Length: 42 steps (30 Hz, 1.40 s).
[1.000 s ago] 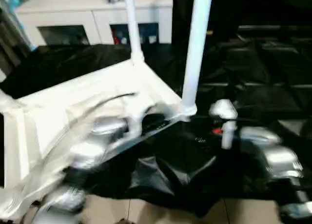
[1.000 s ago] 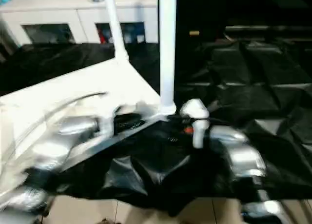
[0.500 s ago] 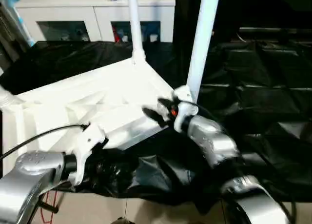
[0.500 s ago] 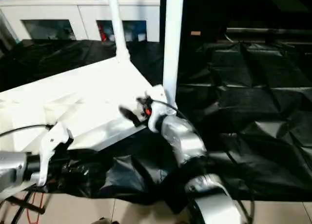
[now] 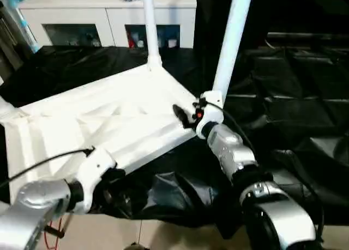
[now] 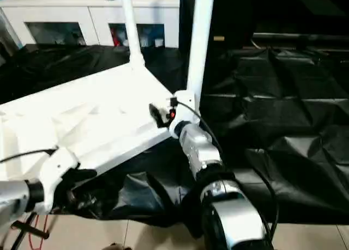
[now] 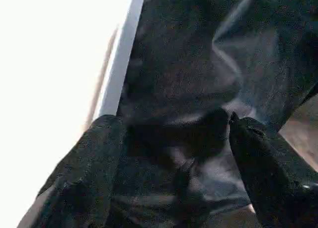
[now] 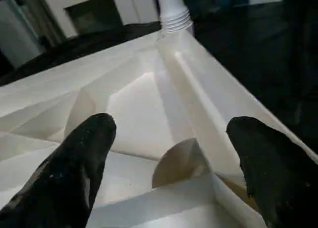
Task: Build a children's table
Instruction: Rotate leg to tighten
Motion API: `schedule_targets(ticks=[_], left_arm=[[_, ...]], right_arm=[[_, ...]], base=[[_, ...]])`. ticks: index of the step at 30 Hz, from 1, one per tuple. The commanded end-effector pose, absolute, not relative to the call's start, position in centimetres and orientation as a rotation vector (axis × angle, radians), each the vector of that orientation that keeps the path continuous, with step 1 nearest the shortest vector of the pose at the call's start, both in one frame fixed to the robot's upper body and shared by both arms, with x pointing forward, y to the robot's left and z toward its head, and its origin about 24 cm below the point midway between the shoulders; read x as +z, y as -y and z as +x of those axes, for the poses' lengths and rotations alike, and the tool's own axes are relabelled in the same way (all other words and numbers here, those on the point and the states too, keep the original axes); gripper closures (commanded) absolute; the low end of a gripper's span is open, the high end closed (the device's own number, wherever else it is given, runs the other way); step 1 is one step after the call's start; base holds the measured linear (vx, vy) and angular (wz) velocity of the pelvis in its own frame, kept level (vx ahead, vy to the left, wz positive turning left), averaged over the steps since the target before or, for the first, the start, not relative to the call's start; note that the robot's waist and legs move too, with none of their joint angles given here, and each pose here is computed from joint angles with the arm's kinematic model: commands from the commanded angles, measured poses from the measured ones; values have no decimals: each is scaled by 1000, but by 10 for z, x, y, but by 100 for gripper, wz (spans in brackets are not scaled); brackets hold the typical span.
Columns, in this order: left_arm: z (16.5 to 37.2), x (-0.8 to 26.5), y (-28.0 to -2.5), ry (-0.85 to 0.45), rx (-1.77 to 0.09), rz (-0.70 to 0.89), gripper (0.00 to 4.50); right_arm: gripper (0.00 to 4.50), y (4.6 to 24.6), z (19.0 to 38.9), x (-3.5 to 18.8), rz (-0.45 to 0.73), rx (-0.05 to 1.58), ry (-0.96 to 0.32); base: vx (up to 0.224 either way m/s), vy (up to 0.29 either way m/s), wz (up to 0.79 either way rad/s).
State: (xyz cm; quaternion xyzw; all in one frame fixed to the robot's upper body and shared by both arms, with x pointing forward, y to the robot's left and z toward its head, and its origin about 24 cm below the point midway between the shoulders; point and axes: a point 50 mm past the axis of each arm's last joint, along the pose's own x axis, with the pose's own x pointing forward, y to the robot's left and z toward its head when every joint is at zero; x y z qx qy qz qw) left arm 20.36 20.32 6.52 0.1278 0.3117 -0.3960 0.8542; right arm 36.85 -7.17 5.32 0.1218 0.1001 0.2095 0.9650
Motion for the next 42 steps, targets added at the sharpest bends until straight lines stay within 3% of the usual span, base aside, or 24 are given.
schedule_targets(ticks=[1,4,9,14,18,21,22,23,29,35,38,42], left_arm=[[206,62,-215,-682,-764,326,44],[209,59,-218,-672,-750,348,6],[223,57,-228,-615,-689,402,2],[234,65,-232,-550,-645,393,2],[242,71,-236,-501,-640,402,2],[247,83,-230,-433,-659,365,2],[247,84,-229,-428,-662,363,2],[251,102,-211,-317,-745,288,2],[260,110,-179,-240,-865,231,2],[296,102,-142,-232,-899,194,2],[327,102,-116,-233,-860,163,2],[350,107,-88,-243,-889,104,2]], right_arm=[[38,99,377,59,255,299,-169],[38,115,381,62,255,237,-162],[38,137,387,69,232,169,-138],[38,137,386,67,181,201,-154],[38,117,371,48,61,461,-256],[38,108,359,43,30,607,-247],[38,107,359,43,30,612,-245],[38,104,351,51,25,718,-197],[38,107,340,68,-6,837,-138],[38,142,326,85,-134,848,-148],[38,180,316,94,-256,841,-196],[38,225,313,106,-325,726,-254]], base=[[0,0,0],[0,0,0],[0,0,0],[0,0,0],[0,0,0],[0,0,0],[0,0,0],[0,0,0],[0,0,0],[0,0,0],[0,0,0],[0,0,0]])
